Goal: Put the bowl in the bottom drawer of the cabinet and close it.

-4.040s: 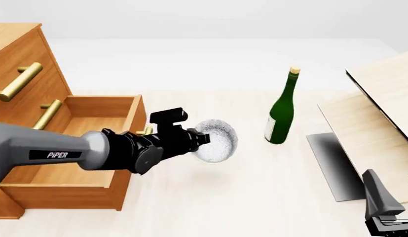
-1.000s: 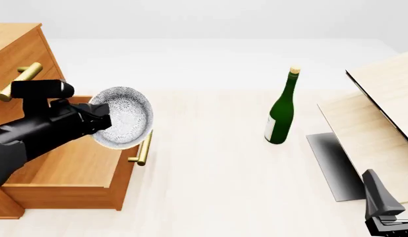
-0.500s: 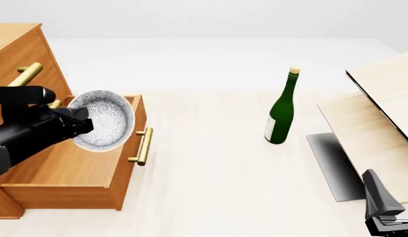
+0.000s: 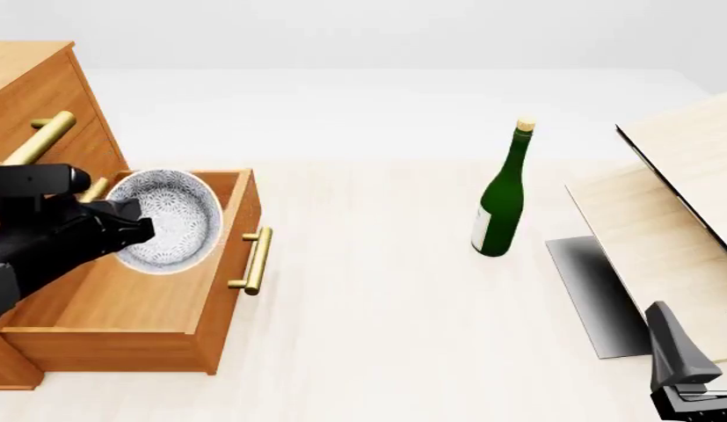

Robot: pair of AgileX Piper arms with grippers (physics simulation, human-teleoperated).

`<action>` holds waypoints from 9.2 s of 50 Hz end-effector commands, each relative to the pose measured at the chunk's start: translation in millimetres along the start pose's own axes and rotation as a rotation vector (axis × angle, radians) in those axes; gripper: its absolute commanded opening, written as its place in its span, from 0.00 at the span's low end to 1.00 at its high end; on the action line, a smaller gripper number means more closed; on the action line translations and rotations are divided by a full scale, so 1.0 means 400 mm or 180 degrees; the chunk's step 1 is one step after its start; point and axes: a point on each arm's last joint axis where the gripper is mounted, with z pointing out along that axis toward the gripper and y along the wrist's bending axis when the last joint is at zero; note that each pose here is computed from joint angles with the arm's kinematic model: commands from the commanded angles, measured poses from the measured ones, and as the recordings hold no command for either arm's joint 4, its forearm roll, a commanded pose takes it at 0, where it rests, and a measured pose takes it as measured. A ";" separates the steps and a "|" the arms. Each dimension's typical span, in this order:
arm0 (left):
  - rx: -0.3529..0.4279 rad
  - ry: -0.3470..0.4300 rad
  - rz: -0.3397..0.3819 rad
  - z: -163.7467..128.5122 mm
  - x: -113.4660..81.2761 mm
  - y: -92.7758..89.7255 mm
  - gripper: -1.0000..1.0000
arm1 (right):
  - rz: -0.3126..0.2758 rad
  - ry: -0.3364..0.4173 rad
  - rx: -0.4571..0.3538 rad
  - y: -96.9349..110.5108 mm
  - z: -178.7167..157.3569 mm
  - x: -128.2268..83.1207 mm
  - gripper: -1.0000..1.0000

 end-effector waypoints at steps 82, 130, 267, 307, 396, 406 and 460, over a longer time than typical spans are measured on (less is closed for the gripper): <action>-0.0522 0.0256 -0.0369 0.129 0.130 0.115 0.00 | 0.0000 0.0000 0.0001 0.000 0.000 0.000 1.00; -0.0660 0.0405 -0.0578 0.151 0.206 0.145 0.00 | 0.0000 0.0000 0.0000 0.000 0.000 0.000 1.00; -0.0205 -0.0119 -0.0039 -0.052 0.044 0.038 1.00 | 0.0000 0.0000 -0.0001 0.000 0.000 0.000 1.00; 0.0365 -0.0296 0.0321 -0.123 0.014 -0.048 1.00 | 0.0000 0.0000 0.0000 0.000 0.000 0.000 1.00; 0.1730 -0.0050 0.0629 -0.158 -0.044 -0.279 1.00 | 0.0001 0.0000 0.0001 0.000 0.000 0.000 1.00; 0.1818 0.0014 0.0547 -0.144 -0.030 -0.302 1.00 | 0.0000 0.0000 0.0000 0.000 0.000 0.000 1.00; 0.1863 0.0804 -0.0427 -0.064 0.127 -0.364 1.00 | 0.0000 0.0000 0.0000 0.000 0.000 0.000 1.00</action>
